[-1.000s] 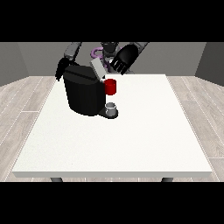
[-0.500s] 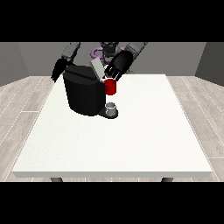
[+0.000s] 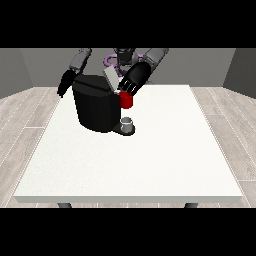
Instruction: Insert the coffee pod into the coffee machine and close the lid
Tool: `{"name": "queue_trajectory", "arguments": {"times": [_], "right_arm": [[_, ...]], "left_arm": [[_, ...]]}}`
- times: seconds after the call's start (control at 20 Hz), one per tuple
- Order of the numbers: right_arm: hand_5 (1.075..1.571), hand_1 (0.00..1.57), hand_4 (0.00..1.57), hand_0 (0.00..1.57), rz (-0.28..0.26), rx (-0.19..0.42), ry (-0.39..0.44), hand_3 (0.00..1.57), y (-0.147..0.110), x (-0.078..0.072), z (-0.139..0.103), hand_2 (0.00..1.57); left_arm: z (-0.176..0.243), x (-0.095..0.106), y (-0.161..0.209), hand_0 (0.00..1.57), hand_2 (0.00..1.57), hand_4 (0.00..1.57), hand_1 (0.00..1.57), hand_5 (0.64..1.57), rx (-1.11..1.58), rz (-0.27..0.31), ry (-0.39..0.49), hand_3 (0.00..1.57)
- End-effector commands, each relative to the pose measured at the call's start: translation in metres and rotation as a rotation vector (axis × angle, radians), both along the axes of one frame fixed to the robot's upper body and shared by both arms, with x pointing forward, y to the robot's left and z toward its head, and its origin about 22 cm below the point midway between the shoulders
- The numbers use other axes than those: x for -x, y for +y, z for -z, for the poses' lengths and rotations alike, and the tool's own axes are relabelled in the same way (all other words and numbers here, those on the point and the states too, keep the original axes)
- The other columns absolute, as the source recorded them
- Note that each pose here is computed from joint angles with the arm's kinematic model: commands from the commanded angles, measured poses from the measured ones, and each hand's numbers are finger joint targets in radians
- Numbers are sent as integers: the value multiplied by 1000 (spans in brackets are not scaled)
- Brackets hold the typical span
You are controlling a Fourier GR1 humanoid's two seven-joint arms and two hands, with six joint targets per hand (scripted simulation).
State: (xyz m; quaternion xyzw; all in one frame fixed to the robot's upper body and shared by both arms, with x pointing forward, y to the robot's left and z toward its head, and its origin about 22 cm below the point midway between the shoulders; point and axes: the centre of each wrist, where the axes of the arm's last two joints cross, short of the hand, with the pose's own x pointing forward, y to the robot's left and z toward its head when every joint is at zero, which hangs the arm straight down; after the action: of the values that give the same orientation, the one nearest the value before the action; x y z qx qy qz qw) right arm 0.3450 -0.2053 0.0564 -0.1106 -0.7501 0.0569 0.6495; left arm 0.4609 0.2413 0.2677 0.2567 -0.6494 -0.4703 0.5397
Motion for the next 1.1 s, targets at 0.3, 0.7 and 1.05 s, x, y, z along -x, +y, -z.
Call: {"name": "queue_trajectory", "arguments": {"times": [0.3,0.7,1.05], "right_arm": [[1571,0,0,0,12,-6,-19,0,-12,6,17,0],[1571,0,0,0,-4,-25,-8,0,4,-5,-4,0],[1571,0,0,0,-19,-22,-6,0,11,-7,-10,0]], "left_arm": [[-19,2,14,1227,1258,406,1227,1571,5,-10,-45,1198],[-25,0,4,1202,1218,360,1202,1571,-10,-14,-91,1176],[-15,-2,-14,1216,1228,0,1216,1571,-102,-42,-124,1104]]}}
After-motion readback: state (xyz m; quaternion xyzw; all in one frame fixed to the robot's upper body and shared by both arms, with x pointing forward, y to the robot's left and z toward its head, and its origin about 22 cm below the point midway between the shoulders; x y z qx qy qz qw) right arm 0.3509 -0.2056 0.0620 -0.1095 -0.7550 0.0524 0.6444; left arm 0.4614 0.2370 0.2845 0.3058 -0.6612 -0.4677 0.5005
